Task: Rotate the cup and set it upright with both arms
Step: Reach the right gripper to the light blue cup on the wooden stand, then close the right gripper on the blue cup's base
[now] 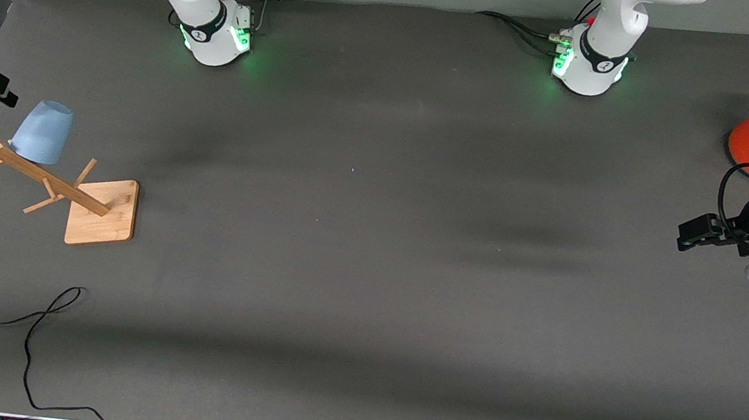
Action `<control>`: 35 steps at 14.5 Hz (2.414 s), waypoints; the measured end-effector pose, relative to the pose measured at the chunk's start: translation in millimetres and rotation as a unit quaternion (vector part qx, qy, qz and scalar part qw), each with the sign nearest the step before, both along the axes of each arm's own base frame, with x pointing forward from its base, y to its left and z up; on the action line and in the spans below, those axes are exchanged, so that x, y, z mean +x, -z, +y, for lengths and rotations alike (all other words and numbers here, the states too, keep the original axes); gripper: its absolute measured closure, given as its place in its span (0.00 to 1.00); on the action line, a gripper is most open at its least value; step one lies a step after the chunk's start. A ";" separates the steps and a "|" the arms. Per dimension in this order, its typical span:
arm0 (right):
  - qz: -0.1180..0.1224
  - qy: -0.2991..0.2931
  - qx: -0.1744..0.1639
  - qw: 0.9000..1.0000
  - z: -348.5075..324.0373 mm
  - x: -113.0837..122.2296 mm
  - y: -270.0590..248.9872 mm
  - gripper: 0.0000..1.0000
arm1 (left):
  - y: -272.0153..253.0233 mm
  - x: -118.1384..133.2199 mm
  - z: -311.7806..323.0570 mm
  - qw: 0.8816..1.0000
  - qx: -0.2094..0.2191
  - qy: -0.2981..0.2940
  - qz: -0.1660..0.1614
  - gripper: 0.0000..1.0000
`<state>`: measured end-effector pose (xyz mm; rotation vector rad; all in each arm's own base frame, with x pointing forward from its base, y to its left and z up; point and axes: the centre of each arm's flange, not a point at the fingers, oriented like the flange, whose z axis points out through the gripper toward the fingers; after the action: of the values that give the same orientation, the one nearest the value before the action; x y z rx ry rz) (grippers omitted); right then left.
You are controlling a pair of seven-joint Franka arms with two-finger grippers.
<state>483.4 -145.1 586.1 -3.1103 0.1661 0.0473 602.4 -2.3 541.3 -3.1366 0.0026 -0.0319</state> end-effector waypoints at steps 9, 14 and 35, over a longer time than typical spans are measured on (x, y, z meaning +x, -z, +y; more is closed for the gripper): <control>0.018 0.260 -0.005 0.965 -7.7 1.5 11.6 0.00 | -1.3 -0.1 -2.1 1.000 -0.001 0.003 -0.001 0.00; 0.040 0.263 -0.011 0.964 -6.5 14.5 57.2 0.00 | -1.3 0.2 -3.6 1.000 -0.002 0.004 -0.002 0.00; 0.064 0.261 -0.009 0.963 -0.6 2.6 122.4 0.21 | 12.1 6.0 29.7 1.000 -0.004 0.021 0.008 0.00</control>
<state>486.0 -145.7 463.7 -2.9670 0.9790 0.2324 608.4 27.3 529.2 -3.1446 0.0698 -0.0061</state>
